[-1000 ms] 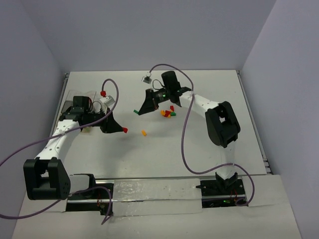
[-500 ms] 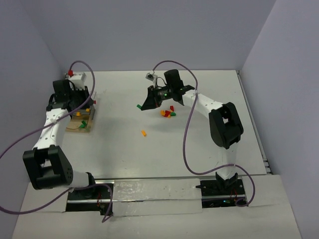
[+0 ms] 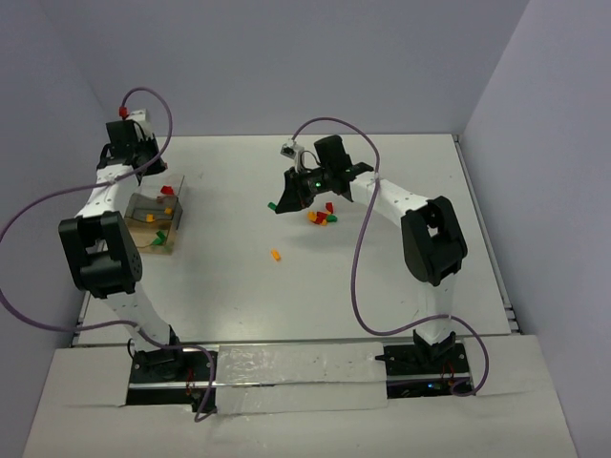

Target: Sort the legos into containers by color

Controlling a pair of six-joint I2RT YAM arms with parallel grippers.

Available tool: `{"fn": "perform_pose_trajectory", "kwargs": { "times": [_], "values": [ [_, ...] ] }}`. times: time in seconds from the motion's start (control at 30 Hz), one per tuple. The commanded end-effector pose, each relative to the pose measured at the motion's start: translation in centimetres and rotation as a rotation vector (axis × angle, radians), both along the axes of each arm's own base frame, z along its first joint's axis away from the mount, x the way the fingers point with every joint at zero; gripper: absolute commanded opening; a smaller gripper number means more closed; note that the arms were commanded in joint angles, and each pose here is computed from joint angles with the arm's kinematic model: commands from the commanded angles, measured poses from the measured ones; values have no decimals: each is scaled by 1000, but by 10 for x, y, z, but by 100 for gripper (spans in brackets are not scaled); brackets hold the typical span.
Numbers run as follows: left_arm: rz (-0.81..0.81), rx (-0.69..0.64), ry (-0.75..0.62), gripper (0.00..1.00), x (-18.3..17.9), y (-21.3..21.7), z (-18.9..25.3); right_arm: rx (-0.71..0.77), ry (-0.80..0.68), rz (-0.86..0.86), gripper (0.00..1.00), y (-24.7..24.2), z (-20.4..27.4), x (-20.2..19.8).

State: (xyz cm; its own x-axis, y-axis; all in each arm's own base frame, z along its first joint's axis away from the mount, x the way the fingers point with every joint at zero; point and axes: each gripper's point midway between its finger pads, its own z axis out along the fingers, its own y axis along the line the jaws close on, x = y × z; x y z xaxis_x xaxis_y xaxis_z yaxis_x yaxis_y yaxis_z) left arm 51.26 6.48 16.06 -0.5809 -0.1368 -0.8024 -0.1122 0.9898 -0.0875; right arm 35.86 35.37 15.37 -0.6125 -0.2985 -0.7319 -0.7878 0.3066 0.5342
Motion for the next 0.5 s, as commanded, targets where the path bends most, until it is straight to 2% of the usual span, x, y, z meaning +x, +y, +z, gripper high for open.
{"fn": "perform_pose_trajectory", "kwargs": {
  "times": [0.0,0.2,0.47],
  "values": [
    [36,-6,-14,10,17,7,2,34,-136,13,0,1,45,2],
    [45,-19,31,13,16,7,-25,30,-132,14,0,2,44,3],
    [33,-40,91,22,15,3,-43,21,-130,13,0,2,42,6]
  ]
}}
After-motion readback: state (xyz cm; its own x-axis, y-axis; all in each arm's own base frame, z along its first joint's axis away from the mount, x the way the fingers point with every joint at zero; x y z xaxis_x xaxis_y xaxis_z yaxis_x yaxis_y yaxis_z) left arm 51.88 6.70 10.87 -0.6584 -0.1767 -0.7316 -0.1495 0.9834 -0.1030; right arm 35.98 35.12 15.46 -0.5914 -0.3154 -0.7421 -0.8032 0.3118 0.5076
